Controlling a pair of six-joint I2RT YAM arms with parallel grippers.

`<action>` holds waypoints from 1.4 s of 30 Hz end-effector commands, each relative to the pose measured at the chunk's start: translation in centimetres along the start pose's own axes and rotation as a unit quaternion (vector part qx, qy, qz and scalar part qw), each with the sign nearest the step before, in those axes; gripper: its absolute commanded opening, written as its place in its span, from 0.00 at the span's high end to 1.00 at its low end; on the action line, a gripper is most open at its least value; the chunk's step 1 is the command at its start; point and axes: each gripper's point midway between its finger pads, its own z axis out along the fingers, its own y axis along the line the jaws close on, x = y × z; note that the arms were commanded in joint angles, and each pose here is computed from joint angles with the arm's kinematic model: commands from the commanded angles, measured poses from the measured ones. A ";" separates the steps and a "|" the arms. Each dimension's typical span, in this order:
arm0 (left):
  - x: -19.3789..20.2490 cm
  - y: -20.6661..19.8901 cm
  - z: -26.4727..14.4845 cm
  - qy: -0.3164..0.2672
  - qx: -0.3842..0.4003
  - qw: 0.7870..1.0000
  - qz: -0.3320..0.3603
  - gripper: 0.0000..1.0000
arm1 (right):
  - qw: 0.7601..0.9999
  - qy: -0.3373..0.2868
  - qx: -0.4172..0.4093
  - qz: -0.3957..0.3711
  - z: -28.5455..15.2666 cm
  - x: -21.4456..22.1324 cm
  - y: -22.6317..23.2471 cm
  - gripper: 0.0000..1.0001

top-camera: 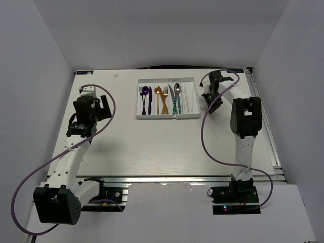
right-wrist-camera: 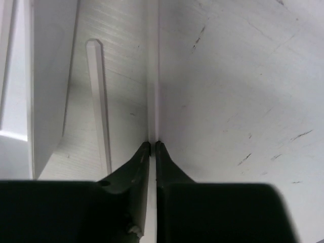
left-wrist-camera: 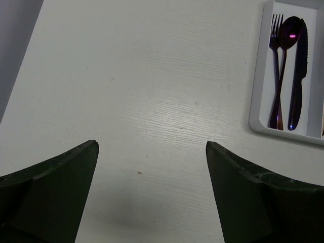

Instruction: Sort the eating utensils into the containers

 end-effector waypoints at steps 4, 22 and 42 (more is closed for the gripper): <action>-2.2 0.2 -0.4 -0.028 -0.004 1.000 -0.005 0.02 | 0.999 0.037 -0.010 0.031 0.8 3.3 0.1 1.00; -2.2 0.1 -1.1 -0.041 0.006 0.999 0.001 0.02 | 0.947 -0.257 -0.075 0.176 -14.5 -11.6 5.6 1.00; -2.2 0.6 -0.9 -0.032 -0.011 0.999 -0.005 0.02 | 0.958 -0.162 -0.106 0.211 -4.1 -11.3 9.4 1.00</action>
